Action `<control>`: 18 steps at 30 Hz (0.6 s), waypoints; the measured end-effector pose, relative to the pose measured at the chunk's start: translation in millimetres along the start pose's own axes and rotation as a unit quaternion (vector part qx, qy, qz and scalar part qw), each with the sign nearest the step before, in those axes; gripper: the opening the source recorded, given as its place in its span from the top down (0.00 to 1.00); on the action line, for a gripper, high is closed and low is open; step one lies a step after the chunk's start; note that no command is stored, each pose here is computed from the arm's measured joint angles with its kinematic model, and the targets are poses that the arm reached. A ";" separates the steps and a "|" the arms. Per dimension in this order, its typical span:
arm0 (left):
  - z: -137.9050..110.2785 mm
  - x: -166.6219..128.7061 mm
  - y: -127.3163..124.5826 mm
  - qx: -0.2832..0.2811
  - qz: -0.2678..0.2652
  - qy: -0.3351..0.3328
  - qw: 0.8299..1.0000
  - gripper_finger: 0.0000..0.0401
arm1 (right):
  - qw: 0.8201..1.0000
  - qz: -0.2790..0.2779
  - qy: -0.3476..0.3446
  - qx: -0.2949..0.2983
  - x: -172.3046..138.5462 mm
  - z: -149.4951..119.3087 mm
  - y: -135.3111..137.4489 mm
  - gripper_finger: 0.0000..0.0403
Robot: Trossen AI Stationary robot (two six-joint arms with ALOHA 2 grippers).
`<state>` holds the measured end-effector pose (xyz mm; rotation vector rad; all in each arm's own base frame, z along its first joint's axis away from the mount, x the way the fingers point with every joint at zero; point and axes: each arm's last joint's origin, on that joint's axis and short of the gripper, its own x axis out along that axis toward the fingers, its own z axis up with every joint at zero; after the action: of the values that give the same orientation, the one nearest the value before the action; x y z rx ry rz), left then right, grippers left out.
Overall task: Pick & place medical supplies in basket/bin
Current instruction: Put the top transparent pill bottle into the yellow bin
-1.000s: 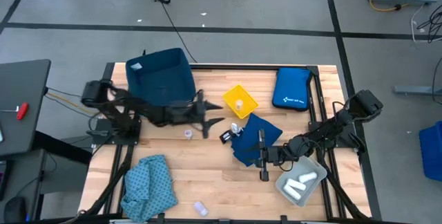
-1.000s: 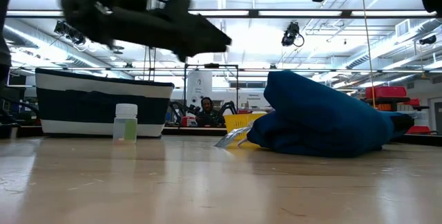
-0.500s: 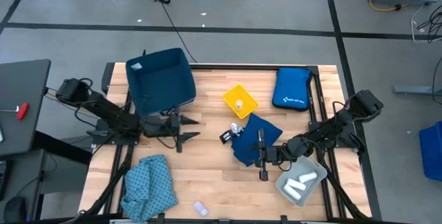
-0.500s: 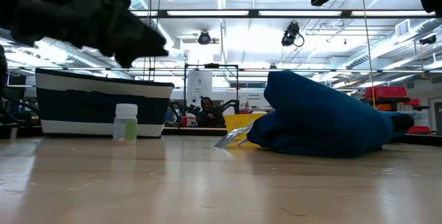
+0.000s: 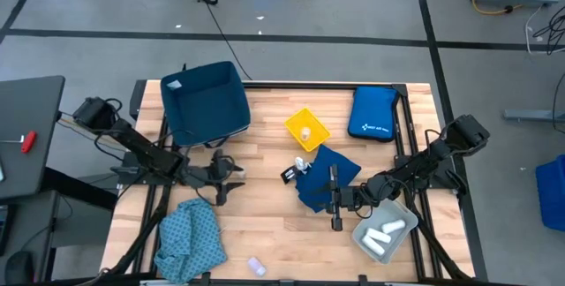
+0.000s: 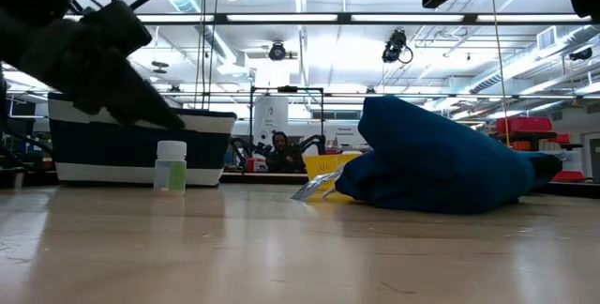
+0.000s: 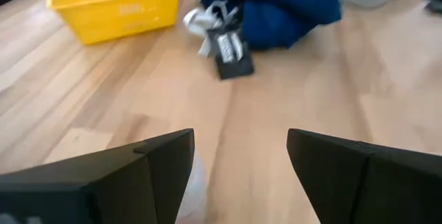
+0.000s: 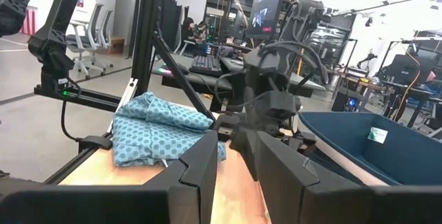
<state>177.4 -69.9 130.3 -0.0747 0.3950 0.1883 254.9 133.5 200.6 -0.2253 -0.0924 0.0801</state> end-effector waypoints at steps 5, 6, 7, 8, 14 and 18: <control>-6.2 -5.3 -1.8 0.011 0.020 0.016 1.000 0.41 | 1.000 0.000 0.000 0.000 0.0 -0.1 0.0 0.74; -6.3 -6.9 -2.1 0.014 0.024 0.016 0.999 0.41 | 1.000 0.000 0.001 0.000 0.0 -0.2 0.1 0.74; -6.0 -8.5 -2.1 0.017 0.030 0.014 0.999 0.41 | 1.000 0.000 0.002 -0.001 0.0 -0.4 0.1 0.74; -5.6 -10.3 -1.8 0.019 0.034 0.012 0.999 0.41 | 1.000 0.001 0.003 -0.001 -0.1 -0.6 0.1 0.74; -4.1 -21.0 4.1 0.035 0.062 0.018 0.997 0.41 | 1.000 0.002 0.006 -0.003 -0.1 -1.3 0.3 0.74; -7.8 -23.9 8.1 0.036 0.068 0.041 0.996 0.40 | 1.000 0.002 0.006 -0.003 -0.1 -1.3 0.3 0.74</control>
<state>151.2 -66.8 132.1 0.0150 0.4896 0.3062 254.9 133.5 199.2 -0.2315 -0.0801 0.0822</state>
